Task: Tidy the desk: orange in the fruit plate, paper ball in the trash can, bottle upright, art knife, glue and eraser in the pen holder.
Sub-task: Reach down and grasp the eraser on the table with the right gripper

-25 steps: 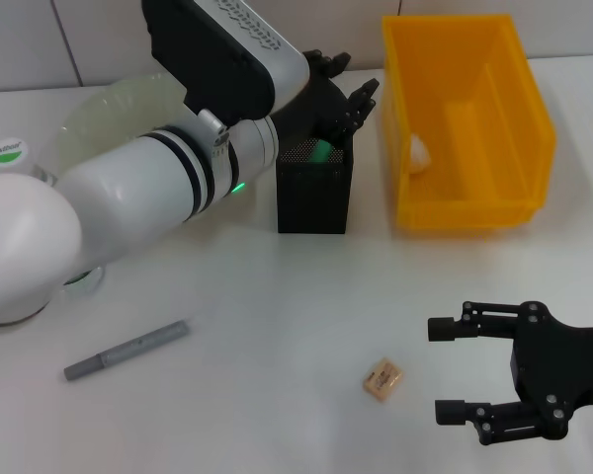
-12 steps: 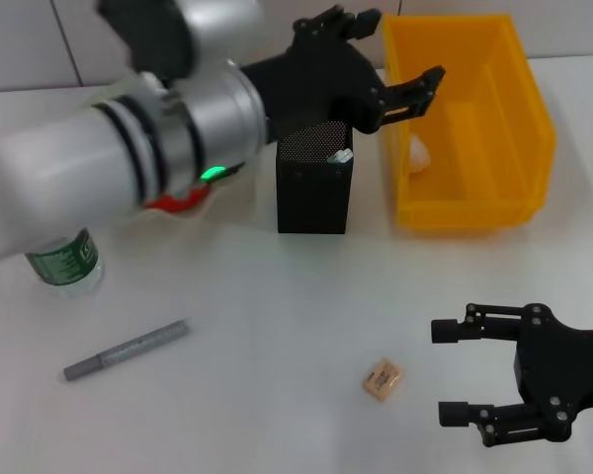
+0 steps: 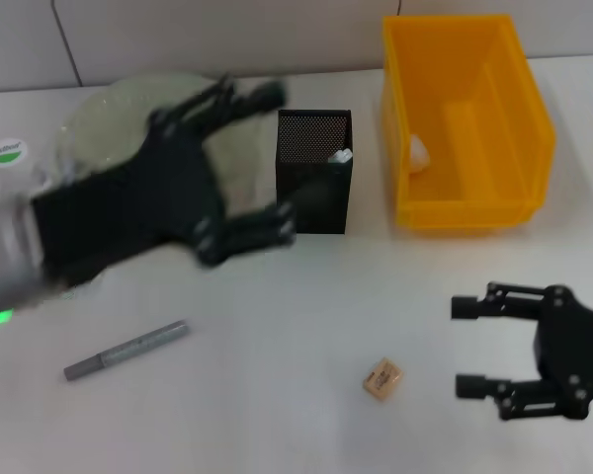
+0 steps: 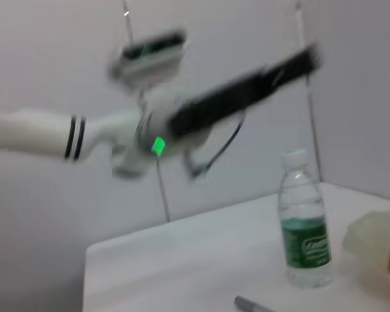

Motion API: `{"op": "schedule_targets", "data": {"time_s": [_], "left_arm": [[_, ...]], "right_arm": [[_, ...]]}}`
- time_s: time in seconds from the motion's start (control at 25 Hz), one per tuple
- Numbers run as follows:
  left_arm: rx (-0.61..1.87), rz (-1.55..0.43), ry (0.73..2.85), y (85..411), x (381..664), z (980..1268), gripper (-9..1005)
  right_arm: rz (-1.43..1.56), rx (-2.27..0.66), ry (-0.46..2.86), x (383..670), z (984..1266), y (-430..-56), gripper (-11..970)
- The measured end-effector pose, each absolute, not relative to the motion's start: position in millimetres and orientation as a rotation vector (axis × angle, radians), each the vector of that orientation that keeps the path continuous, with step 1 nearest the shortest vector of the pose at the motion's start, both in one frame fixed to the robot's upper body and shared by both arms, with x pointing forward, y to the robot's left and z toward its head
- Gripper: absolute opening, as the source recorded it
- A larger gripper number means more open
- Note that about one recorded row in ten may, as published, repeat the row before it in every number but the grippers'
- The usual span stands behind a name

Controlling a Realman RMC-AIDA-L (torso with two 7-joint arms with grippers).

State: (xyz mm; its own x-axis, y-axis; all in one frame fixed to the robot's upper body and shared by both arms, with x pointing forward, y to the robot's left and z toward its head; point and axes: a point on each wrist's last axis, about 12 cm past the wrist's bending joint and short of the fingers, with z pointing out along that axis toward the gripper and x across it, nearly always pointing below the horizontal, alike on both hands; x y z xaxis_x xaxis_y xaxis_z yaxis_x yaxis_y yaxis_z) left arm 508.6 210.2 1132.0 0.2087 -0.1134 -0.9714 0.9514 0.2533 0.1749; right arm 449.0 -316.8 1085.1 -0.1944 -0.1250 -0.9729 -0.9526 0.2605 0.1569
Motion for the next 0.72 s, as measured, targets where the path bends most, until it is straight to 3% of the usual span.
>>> {"op": "schedule_targets", "data": {"time_s": [0.28, 0.52, 0.72], "left_arm": [[1.008, -0.945, 1.253, 240, 476, 1059, 840], [0.997, -0.932, 1.326, 244, 461, 1040, 839], [0.993, -0.895, 1.366, 252, 448, 1028, 838]], "right_arm": [[1.056, -0.967, 1.693, 463, 1127, -335, 777], [1.007, -1.076, 1.832, 481, 1180, -323, 777], [0.857, -1.298, 2.046, 489, 1212, -290, 777]]}}
